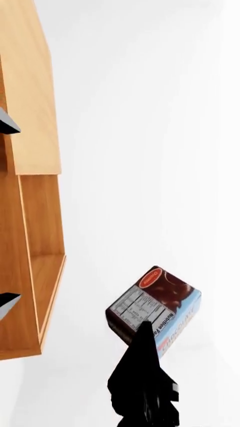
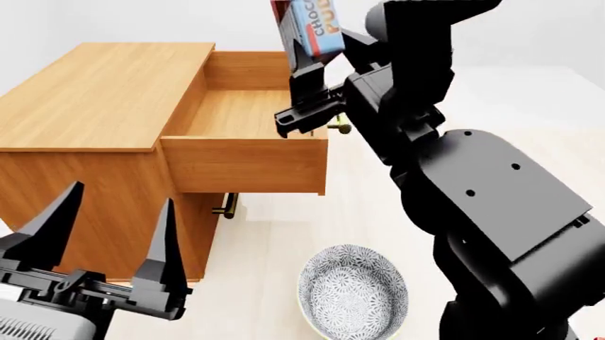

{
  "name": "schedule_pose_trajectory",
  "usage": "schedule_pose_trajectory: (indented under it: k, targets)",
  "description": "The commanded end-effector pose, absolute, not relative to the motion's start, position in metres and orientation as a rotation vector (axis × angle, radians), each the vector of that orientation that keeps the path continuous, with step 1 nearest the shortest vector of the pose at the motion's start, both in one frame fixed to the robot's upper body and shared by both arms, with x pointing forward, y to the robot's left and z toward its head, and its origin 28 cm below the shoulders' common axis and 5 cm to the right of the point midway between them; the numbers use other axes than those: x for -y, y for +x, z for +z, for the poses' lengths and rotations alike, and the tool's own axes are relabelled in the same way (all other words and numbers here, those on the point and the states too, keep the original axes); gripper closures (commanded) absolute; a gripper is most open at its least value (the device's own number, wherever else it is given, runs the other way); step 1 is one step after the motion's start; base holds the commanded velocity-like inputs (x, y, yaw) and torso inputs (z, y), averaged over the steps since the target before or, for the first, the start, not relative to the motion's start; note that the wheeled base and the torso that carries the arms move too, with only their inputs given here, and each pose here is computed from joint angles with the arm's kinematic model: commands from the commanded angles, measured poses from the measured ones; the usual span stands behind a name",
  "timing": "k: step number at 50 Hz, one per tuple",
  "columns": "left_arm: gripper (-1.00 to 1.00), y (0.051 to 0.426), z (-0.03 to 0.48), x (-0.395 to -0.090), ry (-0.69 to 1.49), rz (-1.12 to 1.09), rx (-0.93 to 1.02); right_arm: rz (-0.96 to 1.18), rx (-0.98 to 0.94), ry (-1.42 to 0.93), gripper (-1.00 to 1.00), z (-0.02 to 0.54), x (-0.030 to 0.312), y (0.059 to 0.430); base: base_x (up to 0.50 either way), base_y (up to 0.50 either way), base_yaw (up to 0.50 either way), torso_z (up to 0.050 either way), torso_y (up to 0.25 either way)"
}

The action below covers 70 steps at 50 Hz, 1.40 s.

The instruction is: Put the chocolate pudding in the top drawer of the cabinet and close it.

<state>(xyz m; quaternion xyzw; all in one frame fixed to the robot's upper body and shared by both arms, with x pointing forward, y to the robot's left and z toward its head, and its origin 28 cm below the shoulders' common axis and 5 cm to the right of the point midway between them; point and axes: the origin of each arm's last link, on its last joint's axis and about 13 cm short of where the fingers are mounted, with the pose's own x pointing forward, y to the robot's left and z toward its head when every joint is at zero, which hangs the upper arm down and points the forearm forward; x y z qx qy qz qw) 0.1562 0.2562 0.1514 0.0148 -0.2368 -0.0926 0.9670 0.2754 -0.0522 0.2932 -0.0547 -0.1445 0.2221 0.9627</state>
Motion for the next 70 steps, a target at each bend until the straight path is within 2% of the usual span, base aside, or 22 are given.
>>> schedule_pose_trajectory:
  k: [1,9,19,35,45,46,58,70]
  targets:
    - [-1.0,0.158,0.148,-0.257,0.02,-0.195,0.469,0.496,0.193,-0.121,1.0,0.305,0.033,0.31,0.0,0.0,0.0,0.0,0.0]
    - [-1.0,0.16,0.146,-0.257,0.014,-0.204,0.464,0.513,0.117,-0.112,1.0,0.304,0.024,0.336,0.0,0.0,0.0,0.0,0.0]
    - [-1.0,0.161,0.146,-0.256,0.012,-0.21,0.461,0.505,0.033,-0.138,1.0,0.297,0.021,0.351,0.0,0.0,0.0,0.0,0.0]
    - [-1.0,0.161,0.145,-0.257,0.01,-0.212,0.459,0.527,-0.026,-0.175,1.0,0.276,0.02,0.352,0.0,0.0,0.0,0.0,0.0]
    - [-1.0,0.162,0.144,-0.256,0.009,-0.213,0.456,0.507,0.008,-0.176,1.0,0.264,0.023,0.348,0.0,0.0,0.0,0.0,0.0]
    - [-1.0,0.162,0.144,-0.256,0.01,-0.213,0.456,0.506,0.014,-0.173,-1.0,0.263,0.023,0.348,0.0,0.0,0.0,0.0,0.0]
    - [-1.0,0.162,0.144,-0.256,0.01,-0.213,0.454,0.475,0.16,-0.143,-1.0,0.252,0.028,0.332,0.0,0.0,0.0,0.0,0.001]
    - [-1.0,0.163,0.143,-0.256,0.009,-0.215,0.45,0.471,0.353,-0.093,-1.0,0.233,0.039,0.3,0.0,0.0,0.0,0.0,0.0]
